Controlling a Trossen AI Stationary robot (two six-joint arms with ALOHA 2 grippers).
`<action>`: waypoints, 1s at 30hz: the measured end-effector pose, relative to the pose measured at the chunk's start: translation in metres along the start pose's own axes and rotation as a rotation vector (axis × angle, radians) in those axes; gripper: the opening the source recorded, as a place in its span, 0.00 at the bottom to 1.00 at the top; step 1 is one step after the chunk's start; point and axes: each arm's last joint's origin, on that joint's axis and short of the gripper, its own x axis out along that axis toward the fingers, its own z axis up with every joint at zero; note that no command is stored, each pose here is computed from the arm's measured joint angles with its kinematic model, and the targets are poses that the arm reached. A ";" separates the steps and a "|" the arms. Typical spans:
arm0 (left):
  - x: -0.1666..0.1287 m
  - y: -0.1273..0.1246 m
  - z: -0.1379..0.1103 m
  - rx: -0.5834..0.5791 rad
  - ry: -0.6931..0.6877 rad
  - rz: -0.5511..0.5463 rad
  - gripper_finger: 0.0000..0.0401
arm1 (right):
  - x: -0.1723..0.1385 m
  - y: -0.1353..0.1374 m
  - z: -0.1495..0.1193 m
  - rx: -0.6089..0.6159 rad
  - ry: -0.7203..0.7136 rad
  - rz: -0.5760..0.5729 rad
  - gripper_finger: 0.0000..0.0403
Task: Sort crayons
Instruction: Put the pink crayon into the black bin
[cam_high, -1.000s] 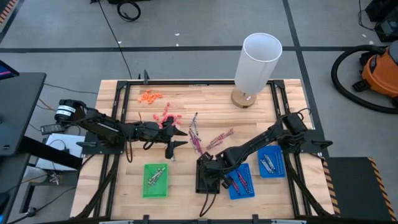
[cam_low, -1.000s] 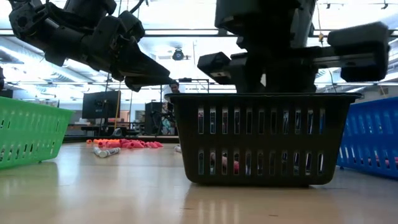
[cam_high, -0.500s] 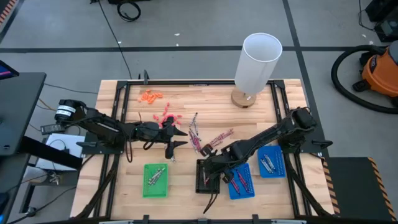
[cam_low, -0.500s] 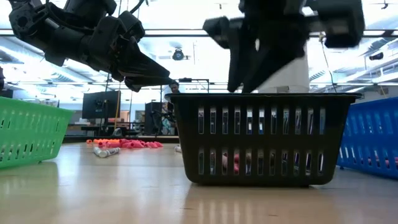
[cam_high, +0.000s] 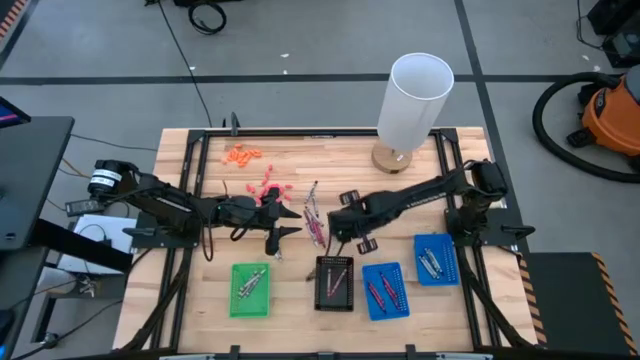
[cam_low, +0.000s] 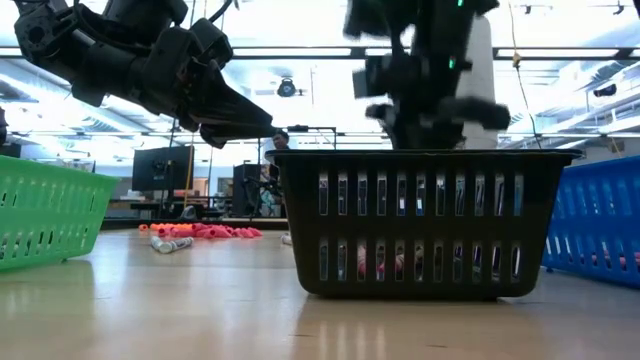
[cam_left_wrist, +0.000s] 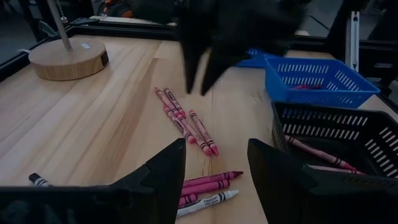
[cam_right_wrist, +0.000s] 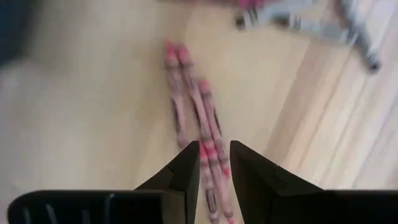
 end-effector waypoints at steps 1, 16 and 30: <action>0.000 0.000 0.000 0.000 0.002 0.000 0.46 | 0.004 -0.003 -0.004 0.017 0.012 0.012 0.24; 0.000 0.000 -0.001 0.001 0.010 0.007 0.46 | 0.045 -0.010 -0.044 0.081 0.131 0.087 0.24; 0.000 0.000 -0.001 0.001 0.012 0.008 0.46 | 0.050 -0.014 -0.048 0.069 0.113 0.142 0.24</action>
